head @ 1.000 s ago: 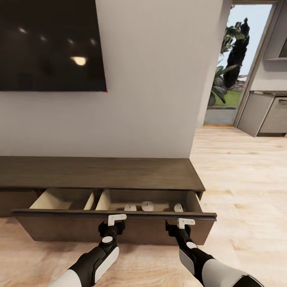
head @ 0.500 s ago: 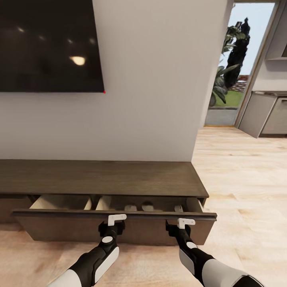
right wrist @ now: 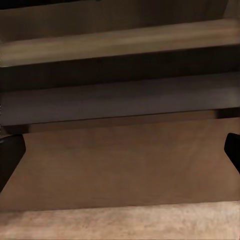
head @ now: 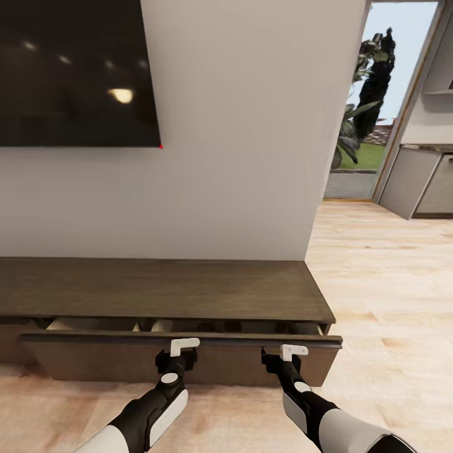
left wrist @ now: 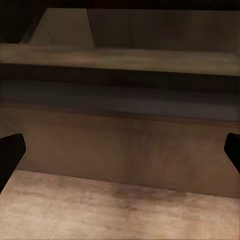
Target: Place each of the two pumpkins and all three candles from the living room inside a cabinet in the living room (use any cabinet), then make sure every cabinet is closed, and position the cauldron so it is next to a table in the living room.
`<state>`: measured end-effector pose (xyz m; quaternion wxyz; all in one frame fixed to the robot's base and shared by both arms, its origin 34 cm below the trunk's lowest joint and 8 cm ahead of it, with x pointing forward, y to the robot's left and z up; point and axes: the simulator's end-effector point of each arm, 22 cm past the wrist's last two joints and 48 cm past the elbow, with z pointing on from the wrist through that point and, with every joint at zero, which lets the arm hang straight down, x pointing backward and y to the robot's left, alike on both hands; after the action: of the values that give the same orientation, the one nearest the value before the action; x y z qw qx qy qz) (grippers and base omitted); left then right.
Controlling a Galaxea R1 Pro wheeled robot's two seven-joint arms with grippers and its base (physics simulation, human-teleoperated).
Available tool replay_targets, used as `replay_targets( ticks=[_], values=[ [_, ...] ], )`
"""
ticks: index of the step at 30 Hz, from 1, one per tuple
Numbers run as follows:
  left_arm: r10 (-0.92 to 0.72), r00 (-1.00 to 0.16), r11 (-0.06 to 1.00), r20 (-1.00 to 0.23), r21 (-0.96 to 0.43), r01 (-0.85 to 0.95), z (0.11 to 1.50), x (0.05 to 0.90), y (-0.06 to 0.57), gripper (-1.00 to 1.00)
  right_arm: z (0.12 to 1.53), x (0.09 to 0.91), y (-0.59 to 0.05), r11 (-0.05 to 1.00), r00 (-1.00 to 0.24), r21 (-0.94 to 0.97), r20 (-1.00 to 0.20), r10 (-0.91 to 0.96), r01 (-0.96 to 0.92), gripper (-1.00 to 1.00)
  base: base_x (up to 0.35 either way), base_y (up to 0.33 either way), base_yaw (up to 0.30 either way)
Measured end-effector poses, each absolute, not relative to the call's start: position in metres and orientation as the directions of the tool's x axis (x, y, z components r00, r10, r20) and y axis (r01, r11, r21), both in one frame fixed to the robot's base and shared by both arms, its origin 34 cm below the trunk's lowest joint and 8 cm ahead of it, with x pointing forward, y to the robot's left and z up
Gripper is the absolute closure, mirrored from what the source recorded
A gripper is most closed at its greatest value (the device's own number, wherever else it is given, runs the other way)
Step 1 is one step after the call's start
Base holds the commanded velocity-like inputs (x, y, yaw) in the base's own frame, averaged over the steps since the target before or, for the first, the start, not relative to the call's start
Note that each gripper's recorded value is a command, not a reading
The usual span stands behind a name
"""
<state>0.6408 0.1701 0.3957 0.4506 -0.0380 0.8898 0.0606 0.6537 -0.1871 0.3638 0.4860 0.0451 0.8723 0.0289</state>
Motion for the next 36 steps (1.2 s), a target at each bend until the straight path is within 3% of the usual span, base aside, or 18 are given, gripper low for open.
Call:
replay_targets(
  ticks=[17,36],
  values=[
    [-0.013,-0.591,0.99,-0.807,0.074,-0.122,0.3957,0.6408,0.1701,-1.0,0.3641,0.6539,-0.186,0.995,-0.523,0.091,-0.846,0.101,0.044,-1.0,0.133,0.0,0.0],
    [-0.013,-0.591,0.99,-0.806,0.074,-0.122,0.3955,0.6408,0.1701,-1.0,0.3604,0.6508,-0.1861,0.996,-0.532,0.082,-0.842,0.088,0.036,-1.0,0.043,0.0,0.0]
  ],
)
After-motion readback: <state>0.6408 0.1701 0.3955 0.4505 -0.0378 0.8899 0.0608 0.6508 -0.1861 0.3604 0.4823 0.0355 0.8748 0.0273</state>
